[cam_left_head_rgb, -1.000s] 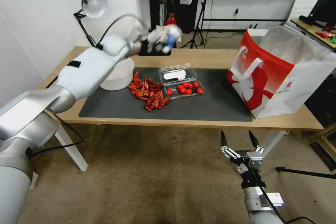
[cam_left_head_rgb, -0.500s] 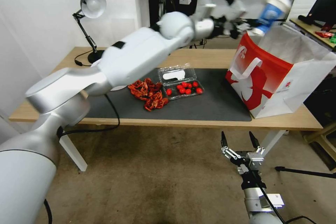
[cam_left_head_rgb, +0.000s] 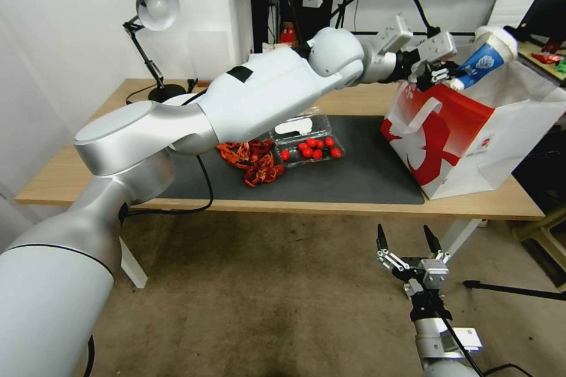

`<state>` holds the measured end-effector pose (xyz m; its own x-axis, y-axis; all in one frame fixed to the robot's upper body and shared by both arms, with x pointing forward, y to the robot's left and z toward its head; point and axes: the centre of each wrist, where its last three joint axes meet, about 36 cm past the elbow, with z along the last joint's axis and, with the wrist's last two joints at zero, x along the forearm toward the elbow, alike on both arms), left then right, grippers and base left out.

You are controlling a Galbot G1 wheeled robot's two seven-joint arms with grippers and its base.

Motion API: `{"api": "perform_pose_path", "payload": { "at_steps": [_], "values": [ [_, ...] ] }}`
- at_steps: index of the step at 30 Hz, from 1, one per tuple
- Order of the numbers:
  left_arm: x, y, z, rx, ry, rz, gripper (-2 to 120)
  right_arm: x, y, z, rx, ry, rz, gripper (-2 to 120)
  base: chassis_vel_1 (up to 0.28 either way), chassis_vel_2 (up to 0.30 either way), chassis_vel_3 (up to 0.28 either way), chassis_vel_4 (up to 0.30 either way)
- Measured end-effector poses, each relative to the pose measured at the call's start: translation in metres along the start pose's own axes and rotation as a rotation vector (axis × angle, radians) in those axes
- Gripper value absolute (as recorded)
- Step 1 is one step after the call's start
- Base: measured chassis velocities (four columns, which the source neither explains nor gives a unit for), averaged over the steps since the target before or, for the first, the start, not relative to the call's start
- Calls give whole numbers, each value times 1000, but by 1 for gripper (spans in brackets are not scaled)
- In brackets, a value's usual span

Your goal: Pick up the trash from the table and place it into the takeout bag.

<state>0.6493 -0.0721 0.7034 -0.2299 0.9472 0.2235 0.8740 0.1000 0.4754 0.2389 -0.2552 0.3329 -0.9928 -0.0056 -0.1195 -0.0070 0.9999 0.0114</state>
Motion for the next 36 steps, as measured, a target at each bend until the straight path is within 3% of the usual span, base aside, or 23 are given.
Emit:
{"api": "perform_pose_path", "payload": {
  "at_steps": [11, 26, 29, 30, 33, 36],
  "values": [
    [-3, -5, 7, 5, 11, -2, 2, 0, -3, 3, -5, 10, 0, 100, 0, 0, 0, 0],
    [5, -7, 7, 53, -2, -47, 56, -1, 0, 4, -13, 10, -2, 100, 0, 0, 0, 0],
    [19, -6, 12, 109, -11, -119, 73, -1, 2, 4, -18, 10, -6, 100, 0, 0, 0, 0],
    [19, -6, 12, 109, -11, -119, 73, -1, 2, 4, -18, 10, -6, 100, 0, 0, 0, 0],
    [42, -13, 19, 159, -42, -225, 85, -2, 3, 2, -22, 6, -7, 100, 0, 0, 0, 0],
    [57, -19, 24, 178, -53, -275, 90, -2, 3, 2, -22, 6, -8, 100, 0, 0, 0, 0]
  ]
}}
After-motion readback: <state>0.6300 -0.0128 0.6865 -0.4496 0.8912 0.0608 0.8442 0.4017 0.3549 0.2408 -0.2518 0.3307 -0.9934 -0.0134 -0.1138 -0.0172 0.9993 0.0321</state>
